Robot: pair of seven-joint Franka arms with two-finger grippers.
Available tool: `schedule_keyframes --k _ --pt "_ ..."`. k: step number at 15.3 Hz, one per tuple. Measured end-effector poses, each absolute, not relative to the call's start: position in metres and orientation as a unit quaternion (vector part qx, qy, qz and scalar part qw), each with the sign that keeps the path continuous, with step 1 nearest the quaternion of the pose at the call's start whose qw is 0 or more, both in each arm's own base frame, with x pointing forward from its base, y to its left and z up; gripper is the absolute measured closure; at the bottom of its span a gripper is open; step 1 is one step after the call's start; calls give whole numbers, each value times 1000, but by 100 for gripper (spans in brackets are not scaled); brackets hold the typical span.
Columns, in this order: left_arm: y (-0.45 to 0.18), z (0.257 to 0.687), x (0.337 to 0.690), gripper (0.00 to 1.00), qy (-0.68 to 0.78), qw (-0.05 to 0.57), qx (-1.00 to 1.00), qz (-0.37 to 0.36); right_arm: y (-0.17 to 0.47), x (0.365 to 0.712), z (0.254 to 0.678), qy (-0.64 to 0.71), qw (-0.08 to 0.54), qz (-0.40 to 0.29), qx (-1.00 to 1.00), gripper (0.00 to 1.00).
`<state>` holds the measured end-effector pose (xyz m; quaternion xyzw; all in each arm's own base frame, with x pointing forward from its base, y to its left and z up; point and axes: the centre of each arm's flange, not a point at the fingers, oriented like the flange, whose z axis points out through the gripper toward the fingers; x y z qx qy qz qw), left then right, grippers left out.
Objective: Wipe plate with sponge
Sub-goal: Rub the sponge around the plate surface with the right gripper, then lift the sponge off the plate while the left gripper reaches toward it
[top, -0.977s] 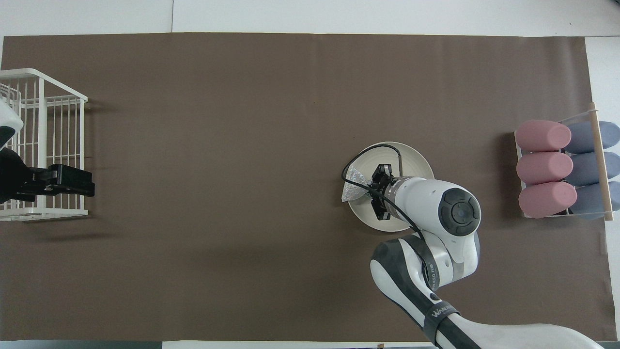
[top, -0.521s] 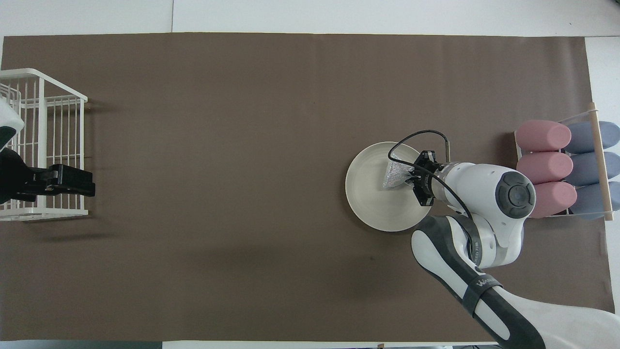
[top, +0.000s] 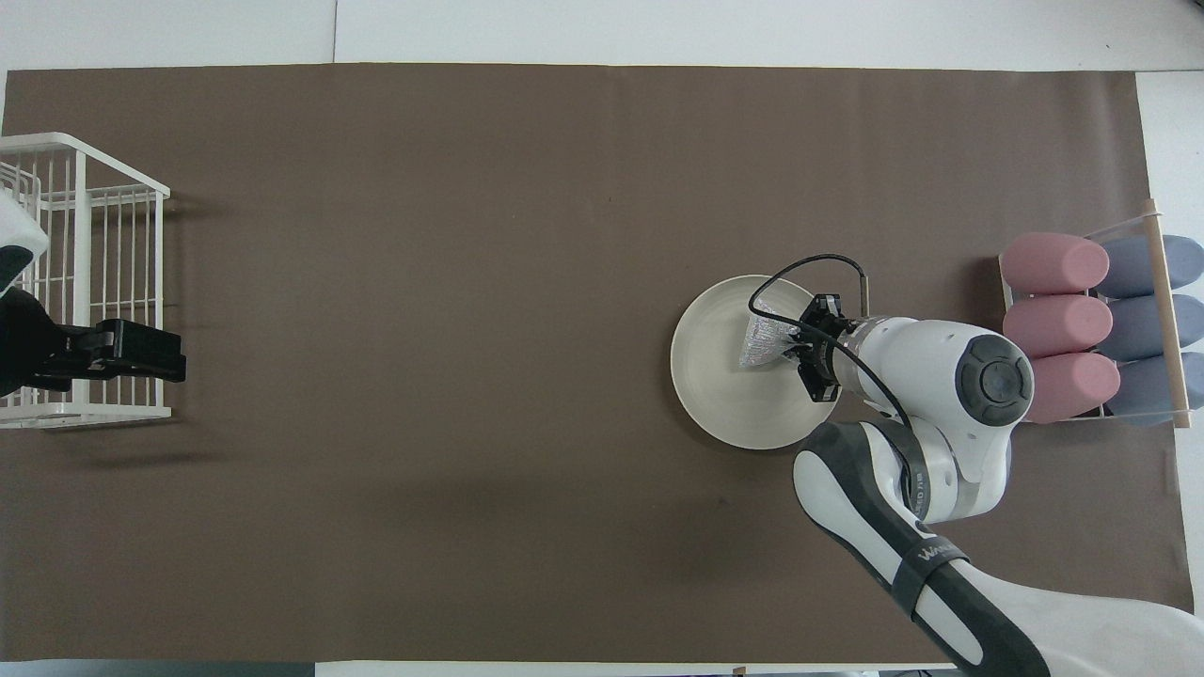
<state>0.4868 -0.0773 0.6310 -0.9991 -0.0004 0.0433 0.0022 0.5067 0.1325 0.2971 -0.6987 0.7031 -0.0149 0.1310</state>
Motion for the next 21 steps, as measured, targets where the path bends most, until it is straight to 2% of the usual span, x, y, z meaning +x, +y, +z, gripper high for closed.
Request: schedule_keyframes --k 6,14,19,21 --pt "-77 631 487 0 0 2 -999 43 215 479 299 706 134 7 -695 91" --pt "-77 631 487 0 0 2 -999 43 215 483 304 713 119 18 -691 91" --pt "-78 632 486 0 -1 -5 -999 44 214 524 371 715 76 54 -693 91" --pt "-76 633 486 0 -10 -49 -998 49 228 525 395 709 73 55 -699 91"
